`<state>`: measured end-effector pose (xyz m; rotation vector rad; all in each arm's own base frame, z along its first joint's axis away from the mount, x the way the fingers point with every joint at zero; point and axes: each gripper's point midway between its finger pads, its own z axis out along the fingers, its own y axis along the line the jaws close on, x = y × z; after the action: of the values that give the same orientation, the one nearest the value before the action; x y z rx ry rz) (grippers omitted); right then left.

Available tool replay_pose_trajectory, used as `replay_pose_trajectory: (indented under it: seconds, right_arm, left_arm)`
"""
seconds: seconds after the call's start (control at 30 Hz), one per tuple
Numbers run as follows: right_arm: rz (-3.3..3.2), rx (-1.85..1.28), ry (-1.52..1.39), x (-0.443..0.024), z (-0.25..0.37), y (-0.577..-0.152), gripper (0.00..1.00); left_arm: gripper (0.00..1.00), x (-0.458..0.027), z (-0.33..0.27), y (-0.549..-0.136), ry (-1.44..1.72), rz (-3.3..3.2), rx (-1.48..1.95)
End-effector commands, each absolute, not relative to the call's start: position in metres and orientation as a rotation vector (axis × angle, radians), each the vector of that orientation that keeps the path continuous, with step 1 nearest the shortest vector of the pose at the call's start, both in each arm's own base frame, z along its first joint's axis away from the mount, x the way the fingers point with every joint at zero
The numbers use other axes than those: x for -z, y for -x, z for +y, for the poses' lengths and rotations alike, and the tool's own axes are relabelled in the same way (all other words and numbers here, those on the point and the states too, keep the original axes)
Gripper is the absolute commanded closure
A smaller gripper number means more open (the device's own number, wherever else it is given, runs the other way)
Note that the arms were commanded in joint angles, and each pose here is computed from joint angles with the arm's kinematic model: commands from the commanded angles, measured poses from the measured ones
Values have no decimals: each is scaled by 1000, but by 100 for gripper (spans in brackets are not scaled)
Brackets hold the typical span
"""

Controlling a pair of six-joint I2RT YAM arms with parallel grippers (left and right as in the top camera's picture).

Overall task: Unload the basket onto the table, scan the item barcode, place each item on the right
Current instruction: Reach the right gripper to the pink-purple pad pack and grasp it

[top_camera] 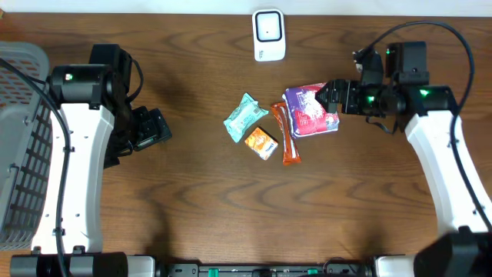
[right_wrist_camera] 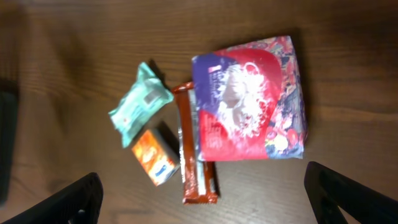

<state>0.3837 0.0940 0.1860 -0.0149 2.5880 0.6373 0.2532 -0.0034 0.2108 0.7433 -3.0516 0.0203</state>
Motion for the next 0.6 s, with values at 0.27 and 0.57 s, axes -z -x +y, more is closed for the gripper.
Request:
replay_pose_trajectory:
  seconds: [0.27,0.57]
  right_arm:
    - [2743,-395,-38,-87,69,-427,1]
    - [2867,-548,77,-18,88,-421,30]
  left_arm:
    - [2,-209,0,-252,-752,-3044,8]
    - [2,-209,0,-252,-752,-3044,8]
